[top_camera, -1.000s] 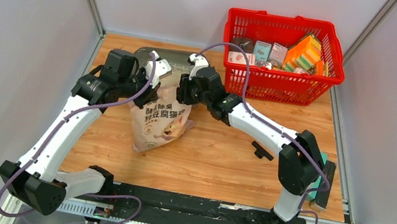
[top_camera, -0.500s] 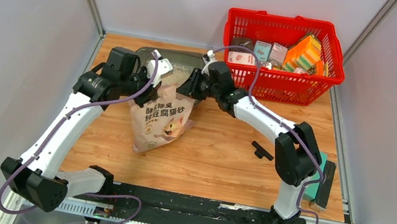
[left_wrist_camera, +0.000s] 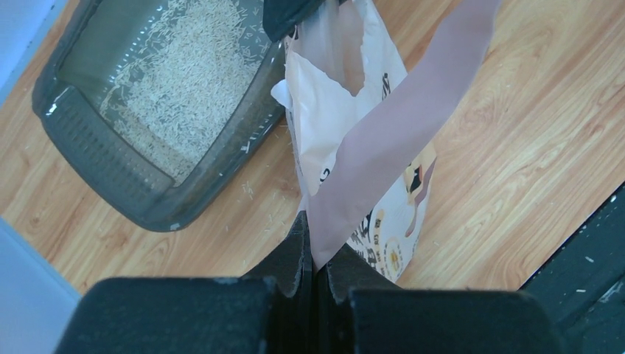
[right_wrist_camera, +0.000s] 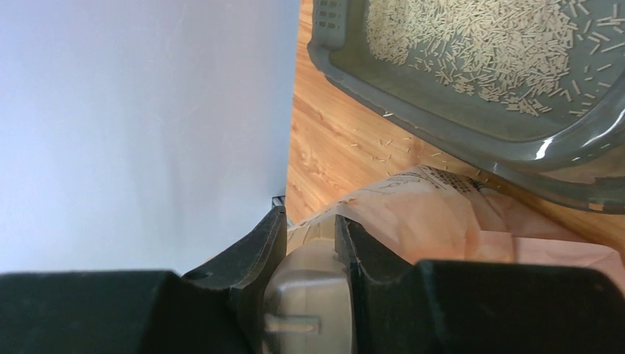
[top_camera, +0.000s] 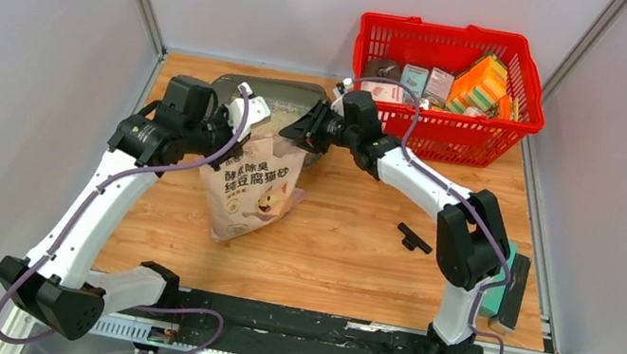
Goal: Fill the litter box with clean litter
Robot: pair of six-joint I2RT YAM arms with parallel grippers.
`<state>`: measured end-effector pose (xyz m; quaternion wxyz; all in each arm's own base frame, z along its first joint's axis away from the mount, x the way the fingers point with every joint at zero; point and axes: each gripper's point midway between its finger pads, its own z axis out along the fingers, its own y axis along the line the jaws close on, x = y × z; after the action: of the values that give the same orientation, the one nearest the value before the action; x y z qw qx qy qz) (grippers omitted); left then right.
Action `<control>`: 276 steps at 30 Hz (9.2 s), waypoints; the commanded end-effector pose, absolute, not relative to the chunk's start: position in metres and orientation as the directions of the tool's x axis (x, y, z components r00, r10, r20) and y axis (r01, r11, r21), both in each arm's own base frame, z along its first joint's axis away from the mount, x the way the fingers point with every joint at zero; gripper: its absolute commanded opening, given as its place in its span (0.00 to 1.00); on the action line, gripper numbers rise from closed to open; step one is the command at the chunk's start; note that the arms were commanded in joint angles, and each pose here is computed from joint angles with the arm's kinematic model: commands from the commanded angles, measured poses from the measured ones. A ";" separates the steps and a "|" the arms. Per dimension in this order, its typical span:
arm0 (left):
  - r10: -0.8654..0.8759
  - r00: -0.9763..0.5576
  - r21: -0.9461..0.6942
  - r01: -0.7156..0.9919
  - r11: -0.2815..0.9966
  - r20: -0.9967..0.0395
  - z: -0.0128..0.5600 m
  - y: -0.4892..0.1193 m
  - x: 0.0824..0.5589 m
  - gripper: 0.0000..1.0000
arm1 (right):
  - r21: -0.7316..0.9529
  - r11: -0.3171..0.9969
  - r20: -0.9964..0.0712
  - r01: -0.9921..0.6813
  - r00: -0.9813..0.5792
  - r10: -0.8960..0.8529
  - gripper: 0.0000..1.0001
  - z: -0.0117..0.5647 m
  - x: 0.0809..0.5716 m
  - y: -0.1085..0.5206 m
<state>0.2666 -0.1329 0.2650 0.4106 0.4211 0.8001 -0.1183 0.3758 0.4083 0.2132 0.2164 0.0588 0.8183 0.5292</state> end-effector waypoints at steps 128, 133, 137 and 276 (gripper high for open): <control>0.594 0.311 0.497 0.849 0.178 -0.742 0.294 -0.158 0.196 0.00 | 0.182 0.823 -0.929 -0.538 -0.369 -0.036 0.00 0.266 0.306 0.160; 0.635 0.295 0.505 0.845 0.175 -0.714 0.290 -0.156 0.202 0.00 | 0.375 0.840 -0.879 -0.392 -0.439 0.187 0.00 0.226 0.319 0.128; 0.656 0.276 0.497 0.850 0.175 -0.702 0.288 -0.156 0.209 0.00 | 0.537 0.797 -0.800 -0.278 -0.469 0.375 0.04 0.201 0.332 0.112; 0.296 0.291 0.369 0.893 0.257 -0.910 0.366 -0.269 0.265 0.00 | 0.033 0.335 -0.967 -0.942 -0.114 -0.226 0.83 0.229 0.261 0.242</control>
<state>0.2582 -0.2550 0.2765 0.4708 0.5602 0.6318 -0.2555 0.2579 0.2388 0.2210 0.4744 -0.4438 0.6669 0.3649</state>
